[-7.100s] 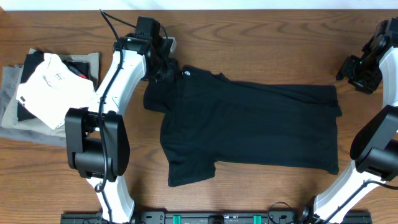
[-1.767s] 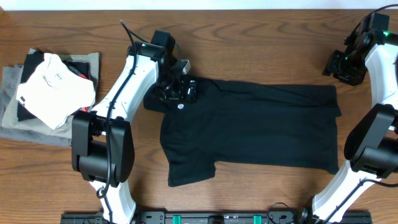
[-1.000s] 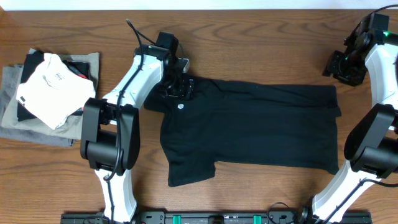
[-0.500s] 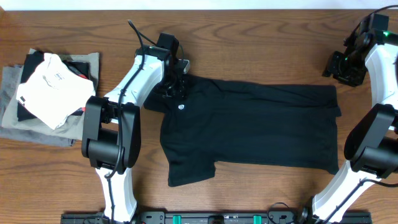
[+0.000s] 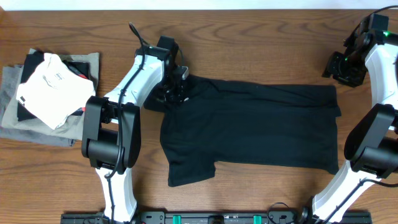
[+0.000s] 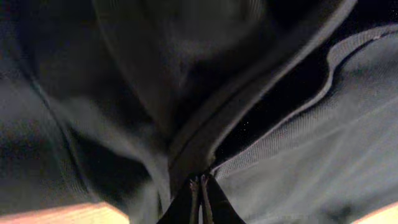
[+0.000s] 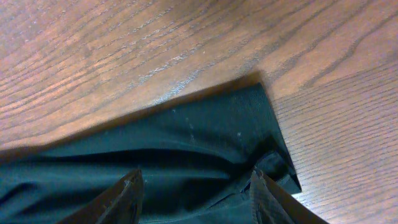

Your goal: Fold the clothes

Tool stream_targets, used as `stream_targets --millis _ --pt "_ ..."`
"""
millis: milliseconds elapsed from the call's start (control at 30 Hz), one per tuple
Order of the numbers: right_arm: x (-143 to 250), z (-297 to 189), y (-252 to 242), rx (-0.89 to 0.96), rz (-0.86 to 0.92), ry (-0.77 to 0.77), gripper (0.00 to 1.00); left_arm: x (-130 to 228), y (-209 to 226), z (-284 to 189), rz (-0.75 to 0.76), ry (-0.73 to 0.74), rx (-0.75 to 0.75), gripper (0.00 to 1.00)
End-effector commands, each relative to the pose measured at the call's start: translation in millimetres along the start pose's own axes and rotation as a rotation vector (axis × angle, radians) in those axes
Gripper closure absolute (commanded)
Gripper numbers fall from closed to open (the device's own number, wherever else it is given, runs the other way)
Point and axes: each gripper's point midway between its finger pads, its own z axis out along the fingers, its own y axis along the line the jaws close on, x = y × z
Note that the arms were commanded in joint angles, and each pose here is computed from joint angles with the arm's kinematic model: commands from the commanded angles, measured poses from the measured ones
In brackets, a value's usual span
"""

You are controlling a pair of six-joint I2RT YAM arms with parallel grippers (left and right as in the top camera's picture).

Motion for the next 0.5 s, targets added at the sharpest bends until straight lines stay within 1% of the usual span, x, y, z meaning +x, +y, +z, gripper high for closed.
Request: stream_targets --millis 0,67,133,467 --pt "2 0 0 0.006 -0.018 0.003 0.46 8 -13 -6 0.028 0.020 0.069 0.94" --pt "2 0 0 0.006 -0.018 0.003 0.46 13 -31 -15 0.060 0.018 0.162 0.94" --pt "2 0 0 0.006 -0.017 0.004 0.47 17 -40 -20 0.070 0.024 0.197 0.94" --pt "6 0 0 0.008 -0.016 0.017 0.47 61 -56 -20 0.093 0.197 0.187 0.94"
